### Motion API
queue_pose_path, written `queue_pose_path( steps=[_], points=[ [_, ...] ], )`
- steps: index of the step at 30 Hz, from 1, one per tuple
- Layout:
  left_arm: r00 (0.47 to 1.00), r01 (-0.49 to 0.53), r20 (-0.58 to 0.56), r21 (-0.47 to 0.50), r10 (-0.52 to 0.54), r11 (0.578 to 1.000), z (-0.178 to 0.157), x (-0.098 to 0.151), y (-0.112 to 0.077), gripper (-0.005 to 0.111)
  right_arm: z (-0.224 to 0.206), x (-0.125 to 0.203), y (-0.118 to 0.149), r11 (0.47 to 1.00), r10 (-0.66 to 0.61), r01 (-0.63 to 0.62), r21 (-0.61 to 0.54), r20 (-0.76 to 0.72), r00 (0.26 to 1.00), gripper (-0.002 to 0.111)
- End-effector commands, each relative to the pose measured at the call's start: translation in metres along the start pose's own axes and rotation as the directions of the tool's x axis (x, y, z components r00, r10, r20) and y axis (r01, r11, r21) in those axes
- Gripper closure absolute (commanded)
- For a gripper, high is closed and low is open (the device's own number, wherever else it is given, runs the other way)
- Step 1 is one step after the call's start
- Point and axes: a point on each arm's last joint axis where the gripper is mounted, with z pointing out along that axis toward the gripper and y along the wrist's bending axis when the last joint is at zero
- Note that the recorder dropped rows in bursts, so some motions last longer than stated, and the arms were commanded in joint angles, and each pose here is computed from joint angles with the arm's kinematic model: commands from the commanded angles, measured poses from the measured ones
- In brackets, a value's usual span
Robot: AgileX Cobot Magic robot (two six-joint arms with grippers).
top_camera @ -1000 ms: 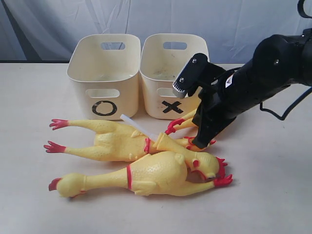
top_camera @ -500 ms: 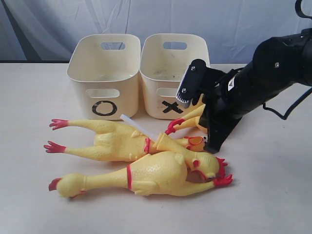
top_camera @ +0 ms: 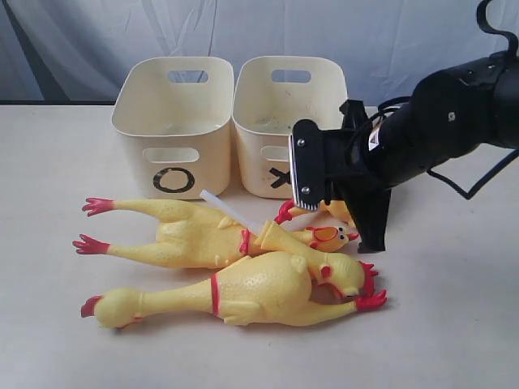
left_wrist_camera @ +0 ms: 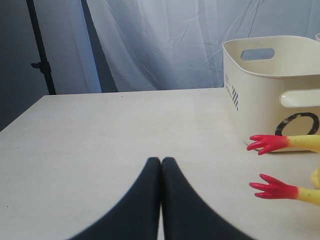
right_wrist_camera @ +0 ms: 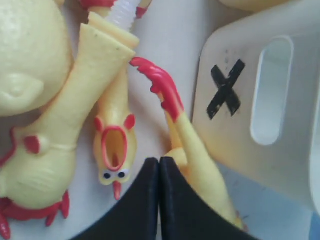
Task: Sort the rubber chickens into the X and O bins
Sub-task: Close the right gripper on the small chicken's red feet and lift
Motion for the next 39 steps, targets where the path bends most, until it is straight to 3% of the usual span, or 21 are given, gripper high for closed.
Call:
queue_pose_path(
  steps=[1,3,6,8,17,39],
  points=[
    [1.000,0.004,0.005,0.006,-0.004,1.000,0.000,0.001,0.000,0.107,0.000,-0.006,-0.004,0.992,-0.113,0.112,0.051,0.012,0.994,0.103],
    [1.000,0.004,0.005,0.006,-0.004,1.000,0.000,0.001,0.000,0.107,0.001,-0.008,-0.003,0.990,-0.133,0.131,0.058,0.017,0.991,0.089],
    [1.000,0.004,0.005,0.006,-0.004,1.000,0.000,0.001,0.000,0.107,0.003,-0.013,-0.002,0.987,-0.149,0.147,0.069,0.027,0.989,0.057],
    [1.000,0.004,0.005,0.006,-0.004,1.000,0.000,0.001,0.000,0.107,0.005,-0.017,-0.001,0.982,-0.173,0.170,0.077,0.032,0.984,0.049],
    [1.000,0.004,0.005,0.006,-0.004,1.000,0.000,0.001,0.000,0.107,0.026,-0.023,0.007,0.967,-0.253,0.252,0.045,0.018,0.967,0.066],
    [1.000,0.004,0.005,0.006,-0.004,1.000,0.000,0.001,0.000,0.107,0.076,-0.021,0.009,0.936,-0.341,0.339,0.097,0.005,0.940,0.066]
  ],
)
